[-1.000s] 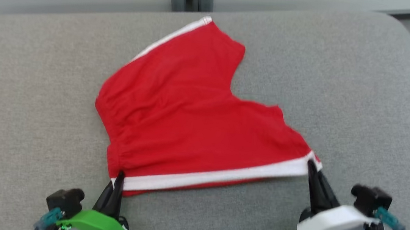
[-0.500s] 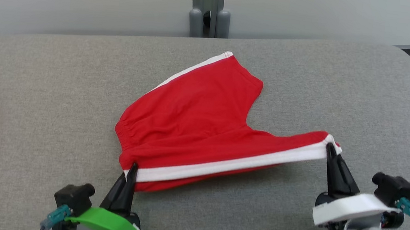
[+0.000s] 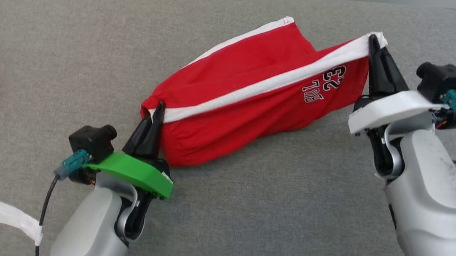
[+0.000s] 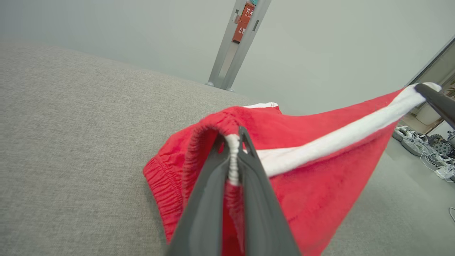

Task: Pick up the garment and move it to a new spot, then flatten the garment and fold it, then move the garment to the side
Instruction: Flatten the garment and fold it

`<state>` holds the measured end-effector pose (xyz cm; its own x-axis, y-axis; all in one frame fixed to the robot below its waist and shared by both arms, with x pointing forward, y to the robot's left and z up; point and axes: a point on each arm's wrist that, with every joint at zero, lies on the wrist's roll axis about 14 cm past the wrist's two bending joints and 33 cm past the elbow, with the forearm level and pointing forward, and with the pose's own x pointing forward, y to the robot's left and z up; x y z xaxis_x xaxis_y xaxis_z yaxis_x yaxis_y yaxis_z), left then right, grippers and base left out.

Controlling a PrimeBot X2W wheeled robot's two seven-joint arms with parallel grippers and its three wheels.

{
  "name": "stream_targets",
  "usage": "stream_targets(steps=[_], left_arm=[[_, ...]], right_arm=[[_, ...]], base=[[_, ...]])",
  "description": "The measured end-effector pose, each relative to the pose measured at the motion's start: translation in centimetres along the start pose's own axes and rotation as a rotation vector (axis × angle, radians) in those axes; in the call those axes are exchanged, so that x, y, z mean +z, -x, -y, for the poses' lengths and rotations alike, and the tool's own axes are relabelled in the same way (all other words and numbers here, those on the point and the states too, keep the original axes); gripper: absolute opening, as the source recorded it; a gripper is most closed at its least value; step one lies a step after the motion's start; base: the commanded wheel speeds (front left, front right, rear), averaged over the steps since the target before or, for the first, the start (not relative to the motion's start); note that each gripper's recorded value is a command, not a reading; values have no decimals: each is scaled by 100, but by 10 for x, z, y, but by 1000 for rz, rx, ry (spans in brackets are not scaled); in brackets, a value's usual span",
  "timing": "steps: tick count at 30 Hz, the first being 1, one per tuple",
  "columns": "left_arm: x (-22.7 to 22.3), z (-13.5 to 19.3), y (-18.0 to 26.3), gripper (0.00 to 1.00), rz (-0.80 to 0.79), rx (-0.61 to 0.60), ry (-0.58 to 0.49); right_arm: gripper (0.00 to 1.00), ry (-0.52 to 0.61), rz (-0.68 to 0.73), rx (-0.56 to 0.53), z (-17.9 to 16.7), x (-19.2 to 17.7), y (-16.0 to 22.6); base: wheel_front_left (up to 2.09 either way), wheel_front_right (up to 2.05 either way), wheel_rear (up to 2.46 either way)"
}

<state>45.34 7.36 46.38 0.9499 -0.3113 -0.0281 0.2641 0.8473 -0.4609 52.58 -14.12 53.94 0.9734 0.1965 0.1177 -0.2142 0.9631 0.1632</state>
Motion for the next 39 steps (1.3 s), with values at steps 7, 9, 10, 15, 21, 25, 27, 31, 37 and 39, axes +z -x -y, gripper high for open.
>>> stream_targets(steps=[7,9,10,15,21,25,27,31,37,39], left_arm=[[9,-26,-23,0,11,48,-36],[7,-31,-27,0,2,58,-40],[6,-35,-29,0,-2,68,-41],[1,-54,-33,0,-16,121,-33],[-9,-75,-26,100,-37,199,-8],[-8,-84,-22,100,-30,234,-27],[-9,-86,-18,100,-30,247,-26],[-11,-89,-9,100,-32,264,-40],[-10,-94,-1,100,-24,288,-46],[-10,-96,2,100,-23,296,-45]], right_arm=[[0,76,-44,34,-4,-18,-58],[0,84,-65,49,-8,-28,-70],[0,92,-79,59,-12,-34,-75],[47,94,-136,92,-26,-65,-95],[100,88,-171,99,-31,-90,-104],[100,98,-181,82,-24,-96,-102],[100,116,-209,64,-13,-104,-94],[100,167,-292,35,10,-125,-73],[100,166,-373,35,12,-150,-57],[100,150,-400,43,7,-159,-52]], base=[[0,0,0],[0,0,0],[0,0,0],[0,0,0],[0,0,0],[0,0,0],[0,0,0],[0,0,0],[0,0,0],[0,0,0]])
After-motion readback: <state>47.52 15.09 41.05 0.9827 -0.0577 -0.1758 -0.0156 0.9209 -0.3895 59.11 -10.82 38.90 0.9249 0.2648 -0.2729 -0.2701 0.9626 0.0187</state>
